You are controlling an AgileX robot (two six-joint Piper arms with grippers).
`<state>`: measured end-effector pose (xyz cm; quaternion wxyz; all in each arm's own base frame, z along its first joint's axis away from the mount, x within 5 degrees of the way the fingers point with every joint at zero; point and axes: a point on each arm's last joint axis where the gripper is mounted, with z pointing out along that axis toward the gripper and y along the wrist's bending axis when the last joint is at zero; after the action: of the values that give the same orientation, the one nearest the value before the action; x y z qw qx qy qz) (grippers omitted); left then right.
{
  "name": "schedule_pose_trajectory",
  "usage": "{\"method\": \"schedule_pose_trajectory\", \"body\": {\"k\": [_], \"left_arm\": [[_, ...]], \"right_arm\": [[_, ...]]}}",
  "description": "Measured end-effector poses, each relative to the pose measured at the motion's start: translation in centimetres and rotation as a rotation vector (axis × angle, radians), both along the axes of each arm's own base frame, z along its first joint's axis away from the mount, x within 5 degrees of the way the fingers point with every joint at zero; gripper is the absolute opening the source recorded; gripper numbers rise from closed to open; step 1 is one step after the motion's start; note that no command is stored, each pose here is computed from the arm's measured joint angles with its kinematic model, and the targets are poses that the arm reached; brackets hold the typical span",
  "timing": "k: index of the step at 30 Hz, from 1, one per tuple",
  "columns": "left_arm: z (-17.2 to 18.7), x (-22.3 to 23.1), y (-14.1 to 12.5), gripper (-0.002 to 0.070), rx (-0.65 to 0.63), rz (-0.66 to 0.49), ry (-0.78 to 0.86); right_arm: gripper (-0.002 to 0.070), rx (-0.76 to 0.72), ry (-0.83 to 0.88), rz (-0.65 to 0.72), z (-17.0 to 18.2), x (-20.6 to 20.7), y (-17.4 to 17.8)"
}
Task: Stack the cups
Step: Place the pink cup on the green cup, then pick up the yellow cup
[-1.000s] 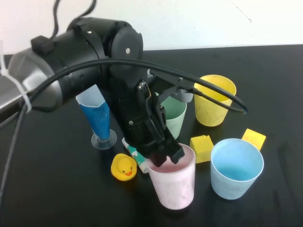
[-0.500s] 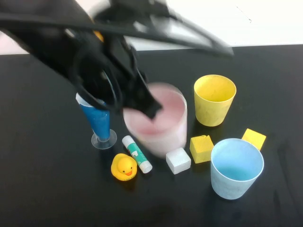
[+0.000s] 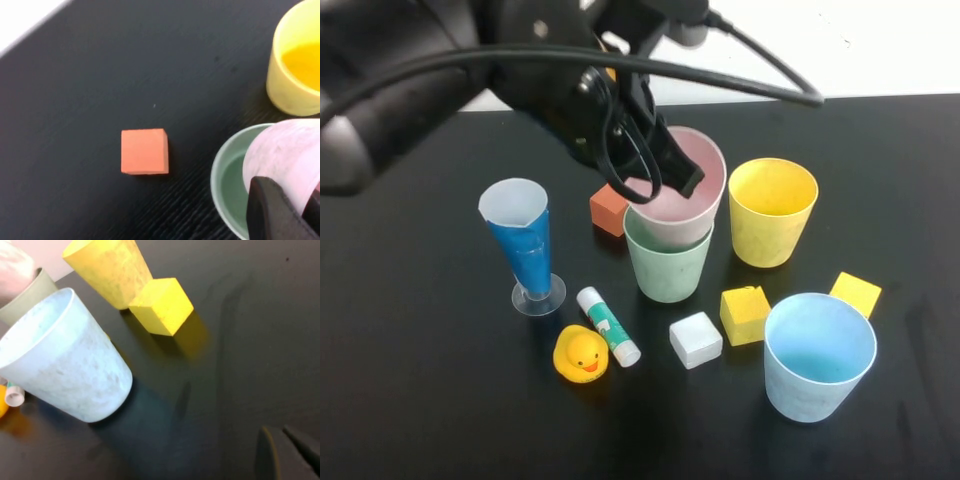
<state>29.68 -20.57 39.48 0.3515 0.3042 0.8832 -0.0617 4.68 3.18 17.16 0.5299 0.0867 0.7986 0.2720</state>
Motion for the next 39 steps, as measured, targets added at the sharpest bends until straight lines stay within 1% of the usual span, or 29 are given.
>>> {"method": "schedule_pose_trajectory", "body": {"k": [5,13,16,22,24,27,29,33,36,39], "left_arm": [[-1.6,1.1,-0.5,0.0008,0.033,0.007,0.03],[-2.3,1.6,-0.5,0.0011,0.045,0.017,0.05],[-2.4,1.6,-0.5,0.0043,0.046,0.017,0.052],[-2.4,1.7,-0.5,0.0166,0.047,0.017,0.052],[-2.4,1.7,-0.5,0.0187,0.047,0.017,0.052],[-1.5,1.2,-0.2,0.0195,0.034,0.016,0.032],[-0.2,0.4,0.3,0.0176,0.017,0.009,-0.001],[4.2,-2.7,2.4,0.0051,-0.044,-0.021,-0.114],[6.8,-6.0,4.5,0.0015,-0.111,-0.034,-0.182],[6.8,-9.6,6.6,0.0006,-0.165,-0.051,-0.195]], "right_arm": [[-0.0003,-0.02,-0.009,0.009,0.0,0.0,0.0],[-0.0003,-0.035,-0.022,0.025,0.1,0.0,0.1],[-0.0003,-0.024,-0.023,0.027,0.1,0.0,0.2],[-0.0003,-0.052,-0.066,0.051,0.4,0.0,0.3],[-0.0003,-0.061,-0.094,0.067,0.6,0.0,0.4],[-0.0003,-0.06,-0.117,0.077,0.8,0.0,0.5],[-0.0003,-0.071,-0.145,0.079,1.5,-0.1,0.5],[-0.0003,-0.145,-0.23,0.067,4.4,-0.3,0.3],[-0.0004,-0.214,-0.237,0.062,6.9,0.1,0.1],[-0.0004,-0.294,-0.186,0.069,8.7,1.4,-0.1]]}}
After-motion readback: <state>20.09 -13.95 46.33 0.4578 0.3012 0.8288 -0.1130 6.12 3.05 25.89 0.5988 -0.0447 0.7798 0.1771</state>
